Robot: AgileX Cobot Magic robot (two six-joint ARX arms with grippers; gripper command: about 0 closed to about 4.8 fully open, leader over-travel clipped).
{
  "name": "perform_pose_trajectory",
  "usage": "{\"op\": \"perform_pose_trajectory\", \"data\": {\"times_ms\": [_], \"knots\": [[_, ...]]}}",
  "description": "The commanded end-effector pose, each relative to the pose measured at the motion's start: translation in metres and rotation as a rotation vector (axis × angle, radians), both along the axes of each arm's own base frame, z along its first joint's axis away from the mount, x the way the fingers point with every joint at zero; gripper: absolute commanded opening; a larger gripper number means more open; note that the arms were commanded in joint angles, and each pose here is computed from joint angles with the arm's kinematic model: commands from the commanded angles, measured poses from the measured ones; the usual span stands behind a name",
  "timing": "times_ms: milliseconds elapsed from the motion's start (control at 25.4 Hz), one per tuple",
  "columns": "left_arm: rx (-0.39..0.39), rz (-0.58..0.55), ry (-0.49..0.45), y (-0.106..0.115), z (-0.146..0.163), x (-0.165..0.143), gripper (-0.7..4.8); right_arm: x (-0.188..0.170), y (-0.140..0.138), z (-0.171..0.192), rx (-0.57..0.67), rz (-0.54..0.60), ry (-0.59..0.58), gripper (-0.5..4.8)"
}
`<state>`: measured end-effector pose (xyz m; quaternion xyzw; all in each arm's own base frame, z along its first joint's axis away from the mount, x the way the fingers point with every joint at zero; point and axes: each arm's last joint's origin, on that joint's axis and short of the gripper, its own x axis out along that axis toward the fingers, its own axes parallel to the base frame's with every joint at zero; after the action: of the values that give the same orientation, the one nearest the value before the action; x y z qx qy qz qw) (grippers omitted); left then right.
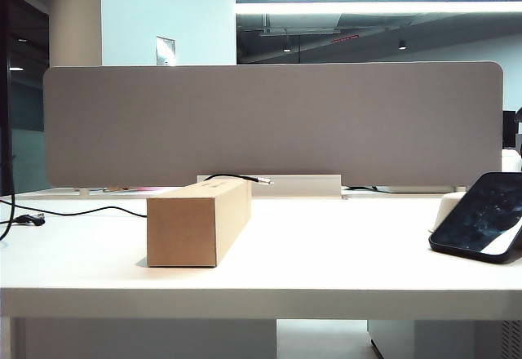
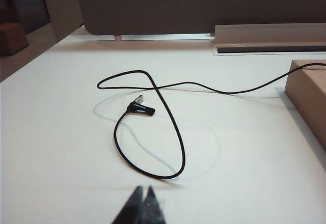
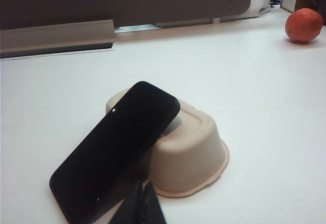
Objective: Pick up the charging cable and the phone, plug the charging cable into the charging port on the phone, and finally place them back on the table.
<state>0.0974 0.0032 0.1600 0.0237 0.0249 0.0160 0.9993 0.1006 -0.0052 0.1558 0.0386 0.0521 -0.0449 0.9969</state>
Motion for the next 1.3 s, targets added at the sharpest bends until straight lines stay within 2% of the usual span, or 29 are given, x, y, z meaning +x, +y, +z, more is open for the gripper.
{"op": "perform_pose_trajectory", "data": {"times_ms": [39, 590, 748, 984, 1181, 1299], "knots": [[-0.003, -0.005, -0.007, 0.0, 0.001, 0.0, -0.06, 0.0, 0.0, 0.0, 0.0, 0.0, -0.011, -0.06], [-0.004, -0.005, -0.009, 0.0, 0.002, 0.0, -0.06, 0.0, 0.0, 0.001, 0.001, 0.0, -0.024, -0.05], [-0.004, -0.009, -0.016, 0.0, 0.002, 0.0, -0.06, 0.001, 0.0, 0.002, 0.059, 0.001, -0.039, -0.06], [-0.001, -0.085, -0.099, -0.003, 0.011, 0.0, -0.06, 0.0, 0.001, 0.009, 0.066, 0.014, -0.084, -0.06], [-0.001, -0.147, -0.101, -0.004, 0.012, -0.001, -0.06, -0.002, 0.001, 0.023, 0.066, 0.025, -0.119, -0.06], [-0.057, -0.164, -0.122, -0.005, 0.016, -0.001, -0.06, -0.003, 0.001, 0.027, 0.077, 0.024, -0.112, -0.06]]}}
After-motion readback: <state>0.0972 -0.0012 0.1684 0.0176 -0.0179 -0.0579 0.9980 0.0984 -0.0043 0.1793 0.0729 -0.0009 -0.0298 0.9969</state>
